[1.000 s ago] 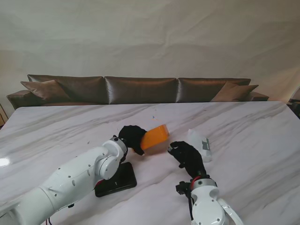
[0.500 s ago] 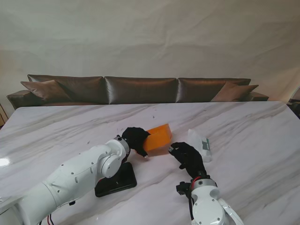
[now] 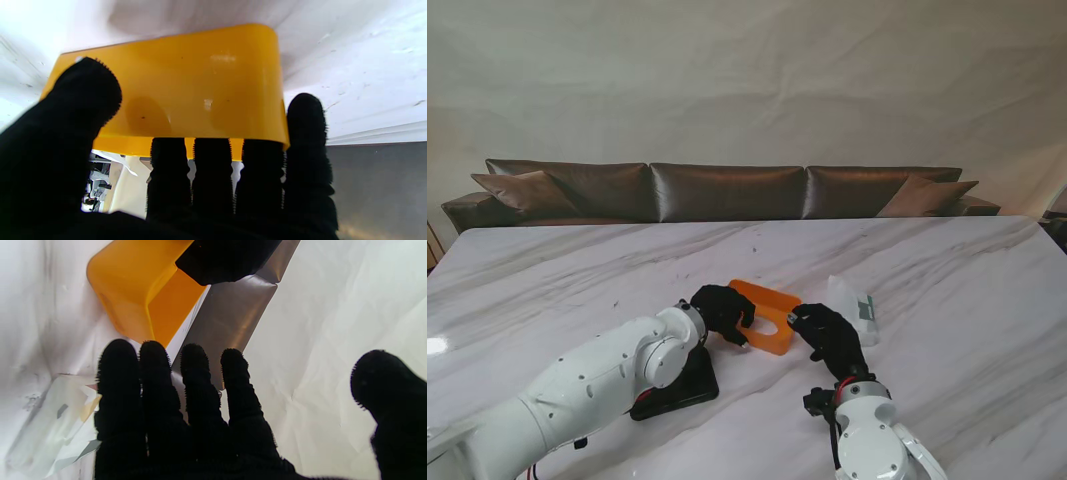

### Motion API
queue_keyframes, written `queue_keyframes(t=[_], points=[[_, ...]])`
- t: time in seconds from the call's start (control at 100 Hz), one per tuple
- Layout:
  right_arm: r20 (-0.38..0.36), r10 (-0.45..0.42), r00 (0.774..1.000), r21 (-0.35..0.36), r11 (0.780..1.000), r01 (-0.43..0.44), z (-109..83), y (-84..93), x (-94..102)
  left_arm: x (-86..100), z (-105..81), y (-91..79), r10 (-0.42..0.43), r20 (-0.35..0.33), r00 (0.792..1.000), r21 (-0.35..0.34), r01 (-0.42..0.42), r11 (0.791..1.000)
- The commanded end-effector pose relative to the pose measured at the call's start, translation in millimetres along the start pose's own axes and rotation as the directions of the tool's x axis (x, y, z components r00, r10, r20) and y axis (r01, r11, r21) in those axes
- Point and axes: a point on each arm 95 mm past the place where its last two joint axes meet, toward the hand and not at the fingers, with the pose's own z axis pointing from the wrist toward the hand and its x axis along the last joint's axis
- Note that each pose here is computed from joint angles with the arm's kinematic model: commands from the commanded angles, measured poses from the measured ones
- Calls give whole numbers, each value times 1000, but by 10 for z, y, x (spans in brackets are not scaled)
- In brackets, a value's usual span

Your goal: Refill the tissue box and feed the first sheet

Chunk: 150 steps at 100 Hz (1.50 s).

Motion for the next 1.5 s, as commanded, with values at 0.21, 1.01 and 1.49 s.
queue_keyframes(t=[0.21,1.01,1.49], points=[[-15,-43,999,19,999,43,-5,52,79,69,-90,-33,-75,2,997,37,75,997],[52,-767,639,-12,639,769,548,638,98,-188,-853,-298,-298,91,950,306,258,916],[128,-876,465,131,480,867,989,605,-285,-414,-1140,-41,-480,90,872,389,413,823]])
